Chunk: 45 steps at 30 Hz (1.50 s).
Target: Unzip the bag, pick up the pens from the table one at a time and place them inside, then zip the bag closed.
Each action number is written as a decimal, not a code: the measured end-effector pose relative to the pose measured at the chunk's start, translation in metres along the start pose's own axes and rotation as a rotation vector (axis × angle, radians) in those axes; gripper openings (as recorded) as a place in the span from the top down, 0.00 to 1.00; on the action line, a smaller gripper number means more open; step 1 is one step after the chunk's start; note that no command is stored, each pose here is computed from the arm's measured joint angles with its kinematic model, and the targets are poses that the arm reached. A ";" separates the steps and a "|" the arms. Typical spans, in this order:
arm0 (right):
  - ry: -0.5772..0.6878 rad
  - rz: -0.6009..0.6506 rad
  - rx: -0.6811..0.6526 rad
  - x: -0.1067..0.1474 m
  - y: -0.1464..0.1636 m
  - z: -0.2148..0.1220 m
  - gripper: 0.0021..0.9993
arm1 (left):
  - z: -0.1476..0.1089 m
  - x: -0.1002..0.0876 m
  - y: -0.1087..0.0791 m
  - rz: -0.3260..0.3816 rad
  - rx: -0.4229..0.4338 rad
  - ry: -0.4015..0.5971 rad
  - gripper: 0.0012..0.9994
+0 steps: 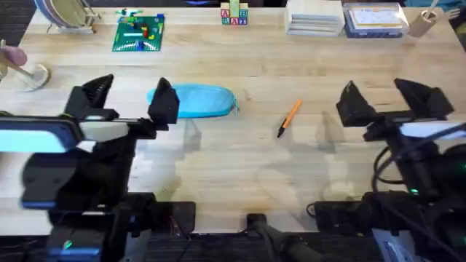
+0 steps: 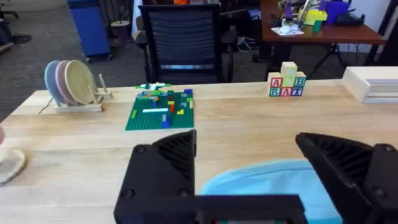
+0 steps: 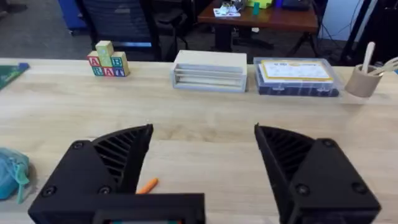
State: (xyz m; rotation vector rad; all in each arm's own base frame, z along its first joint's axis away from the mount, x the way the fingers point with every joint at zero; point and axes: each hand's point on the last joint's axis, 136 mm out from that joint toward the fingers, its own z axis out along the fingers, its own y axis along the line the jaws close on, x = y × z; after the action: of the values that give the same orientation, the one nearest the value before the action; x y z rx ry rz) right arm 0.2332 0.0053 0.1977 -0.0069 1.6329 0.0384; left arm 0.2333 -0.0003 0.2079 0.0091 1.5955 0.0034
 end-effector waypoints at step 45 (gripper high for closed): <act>0.863 0.026 0.011 -0.011 0.001 0.023 0.00 | 0.034 -0.009 0.006 -0.037 -0.043 0.860 0.01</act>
State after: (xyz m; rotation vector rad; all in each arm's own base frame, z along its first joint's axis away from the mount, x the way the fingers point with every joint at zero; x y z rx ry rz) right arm 0.2564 0.0067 0.2077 0.0080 2.4962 0.0502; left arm 0.2673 0.0052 0.2162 -0.0632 2.4551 0.0138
